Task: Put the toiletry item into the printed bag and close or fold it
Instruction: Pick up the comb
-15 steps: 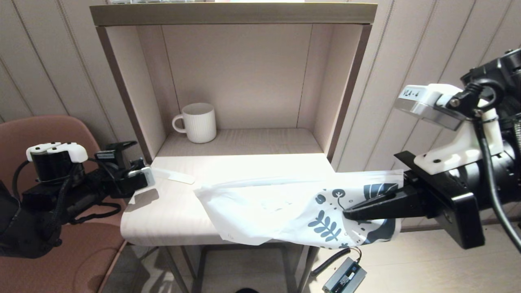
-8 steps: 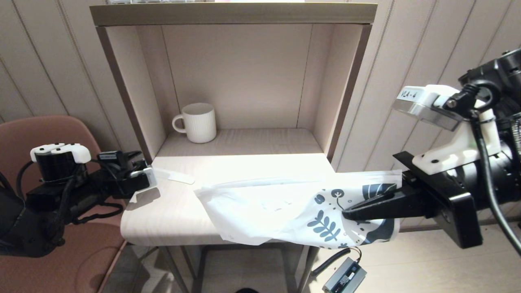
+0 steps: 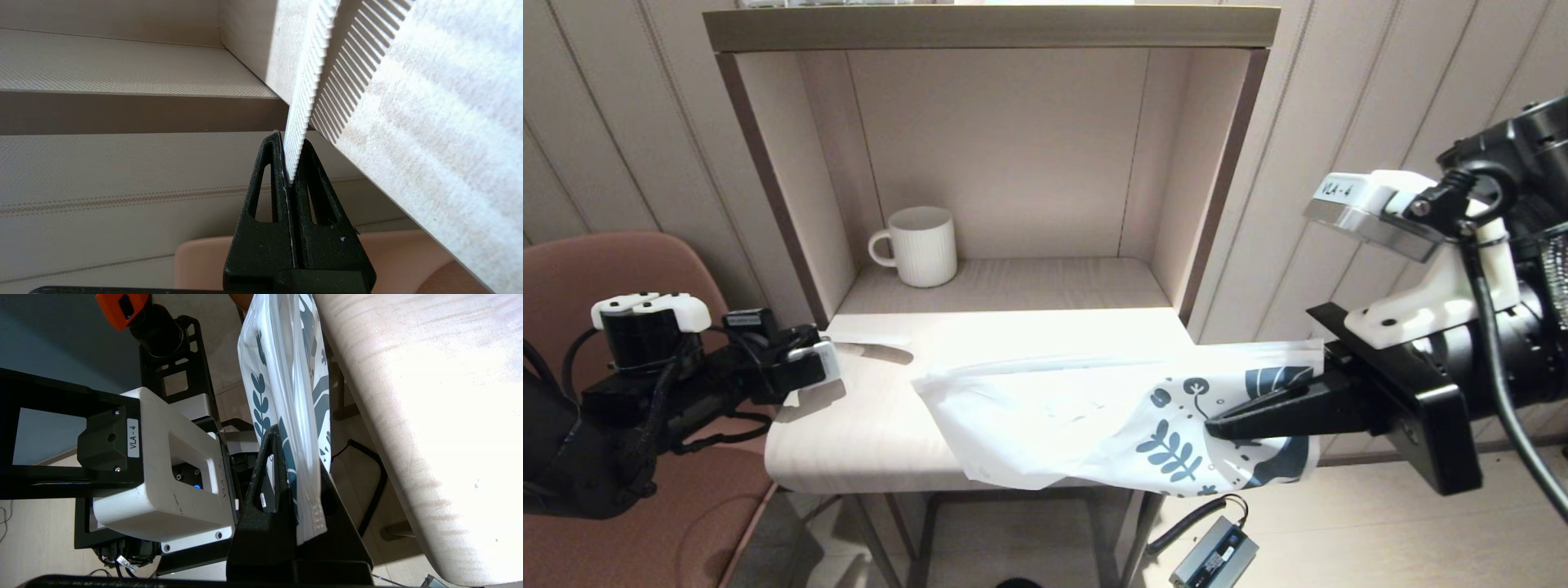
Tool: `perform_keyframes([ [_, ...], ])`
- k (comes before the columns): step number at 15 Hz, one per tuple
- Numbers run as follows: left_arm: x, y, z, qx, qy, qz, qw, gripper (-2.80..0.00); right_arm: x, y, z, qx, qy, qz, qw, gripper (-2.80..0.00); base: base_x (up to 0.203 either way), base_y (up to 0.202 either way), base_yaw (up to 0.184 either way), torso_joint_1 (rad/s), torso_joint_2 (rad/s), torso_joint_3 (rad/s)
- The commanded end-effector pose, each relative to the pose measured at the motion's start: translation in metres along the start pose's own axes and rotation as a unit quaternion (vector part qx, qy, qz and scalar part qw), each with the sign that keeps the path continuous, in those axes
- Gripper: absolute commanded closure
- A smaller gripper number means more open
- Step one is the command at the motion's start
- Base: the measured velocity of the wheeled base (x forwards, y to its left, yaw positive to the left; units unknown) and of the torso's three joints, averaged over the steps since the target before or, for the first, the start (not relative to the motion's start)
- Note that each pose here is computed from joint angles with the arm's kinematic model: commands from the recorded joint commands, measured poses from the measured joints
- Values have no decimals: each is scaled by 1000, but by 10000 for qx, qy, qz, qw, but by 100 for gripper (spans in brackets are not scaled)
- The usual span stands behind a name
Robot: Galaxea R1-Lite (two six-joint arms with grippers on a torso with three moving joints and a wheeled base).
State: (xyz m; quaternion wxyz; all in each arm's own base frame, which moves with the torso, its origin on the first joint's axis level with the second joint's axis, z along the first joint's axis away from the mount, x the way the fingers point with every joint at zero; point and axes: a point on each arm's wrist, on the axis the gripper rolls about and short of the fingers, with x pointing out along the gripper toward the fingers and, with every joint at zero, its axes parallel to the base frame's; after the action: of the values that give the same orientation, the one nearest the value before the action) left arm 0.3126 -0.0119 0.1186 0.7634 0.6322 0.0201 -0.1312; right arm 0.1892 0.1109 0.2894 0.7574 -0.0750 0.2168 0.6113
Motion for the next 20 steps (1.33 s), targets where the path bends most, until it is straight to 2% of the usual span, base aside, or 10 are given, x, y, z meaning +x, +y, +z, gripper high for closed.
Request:
perform_keyframes([
  [1,-1,1,0,-10,-15,41,10000,0,1,0,0,2,8,28,10000,0,0,0,0,0,0,0],
  [3,-9,12,4,-268,-41,226,9994,0,-1,1,1,-24,-18,24,10000,0,0,0,0,0,0,0],
  [5,-24,32,9,-543,-90,439,9975,0,-3,4,3,-75,-60,6,10000,0,0,0,0,0,0,0],
  [8,-60,59,20,-945,-89,339,9949,0,-11,12,3,-147,-128,-25,9998,0,0,0,0,0,0,0],
  [9,-74,67,23,-1114,-56,138,9937,0,-13,14,4,-174,-156,-35,9997,0,0,0,0,0,0,0],
  [11,-94,85,30,-1643,-22,-310,9859,0,-15,16,4,-134,-176,-40,9997,0,0,0,0,0,0,0],
  [13,-109,109,38,-2053,-189,-681,9762,0,-17,19,5,-123,-207,-86,9997,0,0,0,0,0,0,0],
  [15,-124,138,47,-2339,-378,-948,9669,0,-17,20,7,-162,-215,-101,9996,0,0,0,0,0,0,0],
  [18,-154,183,63,-2522,-669,-1510,9535,0,-2,18,12,-267,31,-315,9991,0,0,0,0,0,0,0],
  [20,-170,201,77,-2381,-859,-1964,9473,0,19,18,18,-452,368,-689,9959,0,0,0,0,0,0,0],
])
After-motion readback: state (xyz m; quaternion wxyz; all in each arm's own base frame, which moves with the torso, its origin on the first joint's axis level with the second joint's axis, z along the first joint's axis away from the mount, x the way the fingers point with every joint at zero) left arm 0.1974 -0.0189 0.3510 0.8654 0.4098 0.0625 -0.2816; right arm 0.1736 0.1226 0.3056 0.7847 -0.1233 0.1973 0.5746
